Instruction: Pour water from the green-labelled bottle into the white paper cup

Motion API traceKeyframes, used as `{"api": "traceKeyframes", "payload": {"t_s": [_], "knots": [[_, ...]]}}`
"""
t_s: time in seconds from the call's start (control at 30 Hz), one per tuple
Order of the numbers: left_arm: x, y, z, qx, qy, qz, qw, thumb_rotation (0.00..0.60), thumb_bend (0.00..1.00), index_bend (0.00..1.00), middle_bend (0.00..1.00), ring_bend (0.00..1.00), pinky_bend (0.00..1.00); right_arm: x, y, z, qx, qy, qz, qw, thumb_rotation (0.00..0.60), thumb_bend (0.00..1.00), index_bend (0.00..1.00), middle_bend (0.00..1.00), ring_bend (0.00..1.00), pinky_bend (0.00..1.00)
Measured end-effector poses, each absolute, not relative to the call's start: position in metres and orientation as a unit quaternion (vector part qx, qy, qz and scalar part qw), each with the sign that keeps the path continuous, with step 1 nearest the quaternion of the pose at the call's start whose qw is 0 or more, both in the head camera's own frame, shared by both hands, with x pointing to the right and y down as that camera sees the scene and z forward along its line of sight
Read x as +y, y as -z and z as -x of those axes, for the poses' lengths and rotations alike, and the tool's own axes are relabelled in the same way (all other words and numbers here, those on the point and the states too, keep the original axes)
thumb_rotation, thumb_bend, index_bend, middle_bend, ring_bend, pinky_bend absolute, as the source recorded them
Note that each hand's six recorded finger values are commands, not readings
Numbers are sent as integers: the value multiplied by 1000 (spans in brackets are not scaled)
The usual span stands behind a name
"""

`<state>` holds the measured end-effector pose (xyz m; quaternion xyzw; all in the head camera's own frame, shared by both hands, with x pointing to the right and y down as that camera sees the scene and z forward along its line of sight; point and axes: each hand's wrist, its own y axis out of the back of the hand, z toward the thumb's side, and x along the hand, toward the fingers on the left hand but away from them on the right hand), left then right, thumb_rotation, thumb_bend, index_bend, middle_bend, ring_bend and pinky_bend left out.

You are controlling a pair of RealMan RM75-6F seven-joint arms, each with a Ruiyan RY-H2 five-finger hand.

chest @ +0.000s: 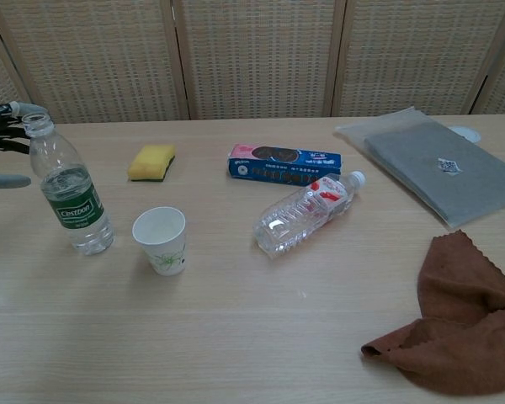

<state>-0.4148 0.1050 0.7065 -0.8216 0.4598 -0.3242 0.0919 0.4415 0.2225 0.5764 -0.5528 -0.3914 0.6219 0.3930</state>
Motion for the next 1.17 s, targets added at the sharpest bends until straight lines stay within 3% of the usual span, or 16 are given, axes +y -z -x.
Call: {"api": "traceKeyframes", "payload": {"t_s": [0.17, 0.33, 0.6, 0.8, 1.17], "knots": [[108, -696, 433, 465, 330, 817, 88, 600, 126, 9, 2, 35, 59, 224, -574, -439, -391, -618, 555, 395, 600, 0, 0, 0, 0, 0], [109, -680, 456, 472, 335, 811, 85, 600, 0, 0, 0, 0, 0, 224, -570, -438, -397, -613, 556, 395, 600, 0, 0, 0, 0, 0], [117, -642, 493, 442, 409, 766, 226, 600, 0, 0, 0, 0, 0, 223, -563, -439, -407, -605, 559, 396, 600, 0, 0, 0, 0, 0], [138, -609, 492, 428, 464, 703, 327, 600, 0, 0, 0, 0, 0, 223, -558, -439, -410, -600, 555, 405, 600, 0, 0, 0, 0, 0], [189, -553, 473, 470, 525, 620, 346, 600, 0, 0, 0, 0, 0, 227, -542, -431, -406, -585, 556, 428, 600, 0, 0, 0, 0, 0]]}}
